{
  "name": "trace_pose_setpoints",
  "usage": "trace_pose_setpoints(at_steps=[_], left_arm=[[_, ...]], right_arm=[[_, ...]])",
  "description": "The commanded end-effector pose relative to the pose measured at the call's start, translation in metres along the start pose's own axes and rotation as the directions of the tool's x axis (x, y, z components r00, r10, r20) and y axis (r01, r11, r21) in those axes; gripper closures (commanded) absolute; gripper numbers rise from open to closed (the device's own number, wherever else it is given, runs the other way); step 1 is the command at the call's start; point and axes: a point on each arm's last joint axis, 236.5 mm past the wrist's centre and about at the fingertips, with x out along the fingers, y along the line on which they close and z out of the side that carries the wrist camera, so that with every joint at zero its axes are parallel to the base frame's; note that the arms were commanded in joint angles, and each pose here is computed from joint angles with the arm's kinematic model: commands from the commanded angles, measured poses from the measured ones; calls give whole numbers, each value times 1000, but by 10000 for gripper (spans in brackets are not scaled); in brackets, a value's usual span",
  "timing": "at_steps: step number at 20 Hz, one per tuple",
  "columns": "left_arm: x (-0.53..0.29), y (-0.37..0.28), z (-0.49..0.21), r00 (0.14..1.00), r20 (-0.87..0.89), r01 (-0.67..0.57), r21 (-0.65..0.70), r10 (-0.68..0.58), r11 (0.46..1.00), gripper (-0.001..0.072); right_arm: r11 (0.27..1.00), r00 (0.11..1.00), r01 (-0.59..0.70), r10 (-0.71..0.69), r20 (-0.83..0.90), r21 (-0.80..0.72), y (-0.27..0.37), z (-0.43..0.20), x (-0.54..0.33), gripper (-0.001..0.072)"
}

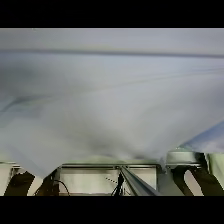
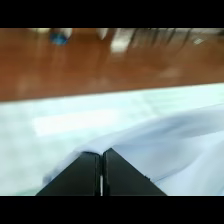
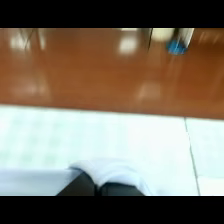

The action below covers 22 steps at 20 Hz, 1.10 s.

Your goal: Fold the shirts.

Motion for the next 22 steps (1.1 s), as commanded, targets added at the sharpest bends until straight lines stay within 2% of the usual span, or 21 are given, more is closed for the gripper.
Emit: trace_pose_setpoints(at_steps=[1,4,7,11,15,17,19,22], left_arm=[[18,80,-51,941,-248,-252,-55,231,966,684],[67,120,-84,907,-368,-255,-98,203,962,684],[125,170,-111,889,-413,-283,-159,197,946,684],[198,238,-140,865,-457,-321,-186,208,928,683],[275,275,-133,927,-345,-238,-242,146,941,683],[305,289,-130,952,-278,-214,-300,129,930,683],[334,297,-140,959,-257,-208,-366,117,907,683],[374,294,-195,932,-359,-214,-412,58,886,683]], right_arm=[[998,969,-66,65,-240,5,-4,-34,49,689],[989,883,-138,145,-445,47,-9,-61,135,689],[987,781,-162,140,-608,20,-6,-101,232,689],[984,795,-177,142,-589,-1,12,-130,364,688],[981,846,-186,190,-498,58,32,-139,440,688],[974,846,-192,228,-483,122,41,-148,461,688],[969,816,-162,238,-527,186,43,-173,475,688],[961,690,-150,269,-672,230,51,-235,480,688]])
